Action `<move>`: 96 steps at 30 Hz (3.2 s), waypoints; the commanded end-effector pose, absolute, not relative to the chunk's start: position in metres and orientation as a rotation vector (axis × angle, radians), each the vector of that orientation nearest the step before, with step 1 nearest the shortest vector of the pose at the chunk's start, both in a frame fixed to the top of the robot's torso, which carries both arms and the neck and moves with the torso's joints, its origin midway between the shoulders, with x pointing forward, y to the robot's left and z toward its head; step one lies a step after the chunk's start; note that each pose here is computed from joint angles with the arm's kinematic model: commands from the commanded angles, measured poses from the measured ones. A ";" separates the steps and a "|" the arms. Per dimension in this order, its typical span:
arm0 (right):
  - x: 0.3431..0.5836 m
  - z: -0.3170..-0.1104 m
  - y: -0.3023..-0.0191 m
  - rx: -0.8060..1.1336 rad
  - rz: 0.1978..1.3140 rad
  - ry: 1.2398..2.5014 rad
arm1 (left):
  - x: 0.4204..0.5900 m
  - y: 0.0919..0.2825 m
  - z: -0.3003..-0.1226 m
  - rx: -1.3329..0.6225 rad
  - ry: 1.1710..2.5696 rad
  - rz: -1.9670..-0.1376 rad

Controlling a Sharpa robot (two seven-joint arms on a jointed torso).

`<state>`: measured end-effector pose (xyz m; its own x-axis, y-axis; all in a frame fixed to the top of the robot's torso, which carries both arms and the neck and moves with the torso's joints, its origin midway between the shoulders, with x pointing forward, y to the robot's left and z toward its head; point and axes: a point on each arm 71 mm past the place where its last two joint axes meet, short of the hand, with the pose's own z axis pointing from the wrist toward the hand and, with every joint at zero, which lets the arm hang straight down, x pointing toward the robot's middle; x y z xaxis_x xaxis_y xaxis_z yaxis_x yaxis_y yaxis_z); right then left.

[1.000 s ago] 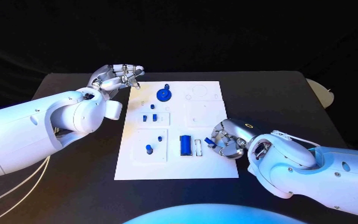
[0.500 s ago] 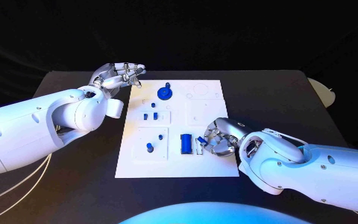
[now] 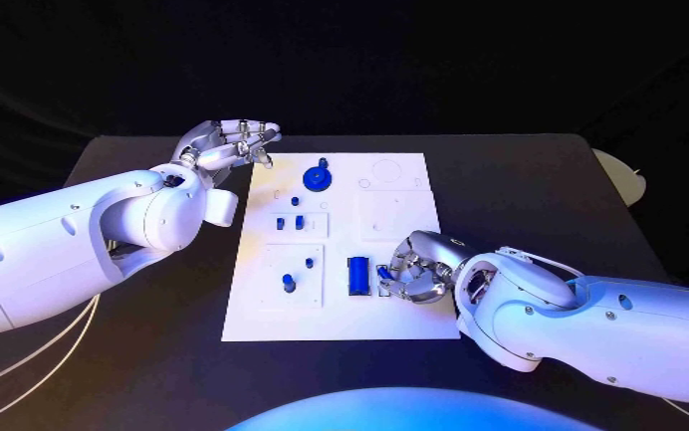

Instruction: Assemble the parts on the task board

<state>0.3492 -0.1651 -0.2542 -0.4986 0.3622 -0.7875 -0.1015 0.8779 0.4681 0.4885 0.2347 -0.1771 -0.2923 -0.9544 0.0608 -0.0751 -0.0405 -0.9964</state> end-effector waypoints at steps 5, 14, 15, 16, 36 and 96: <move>0.349 -0.256 -0.163 0.177 0.556 2.041 | 0.488 0.232 -0.176 -1.137 1.463 -1.457; 0.349 -0.256 -0.162 0.174 0.555 2.039 | 0.488 0.233 -0.176 -1.139 1.466 -1.455; 0.349 -0.256 -0.162 0.173 0.555 2.039 | 0.488 0.233 -0.176 -1.139 1.466 -1.455; 0.349 -0.256 -0.162 0.173 0.555 2.039 | 0.488 0.233 -0.176 -1.139 1.466 -1.455; 0.349 -0.253 -0.161 0.163 0.568 2.006 | 0.488 0.233 -0.176 -1.141 1.468 -1.453; 0.506 -0.217 -0.252 0.864 1.176 1.430 | 0.512 0.253 -0.205 -1.272 1.262 -1.470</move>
<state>0.5015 -0.2527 -0.2184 -0.1696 0.8866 -0.4303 -0.0702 0.4246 0.9026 0.5103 0.2534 -0.2058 -0.1853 -0.9735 0.1337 -0.0667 -0.1233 -0.9901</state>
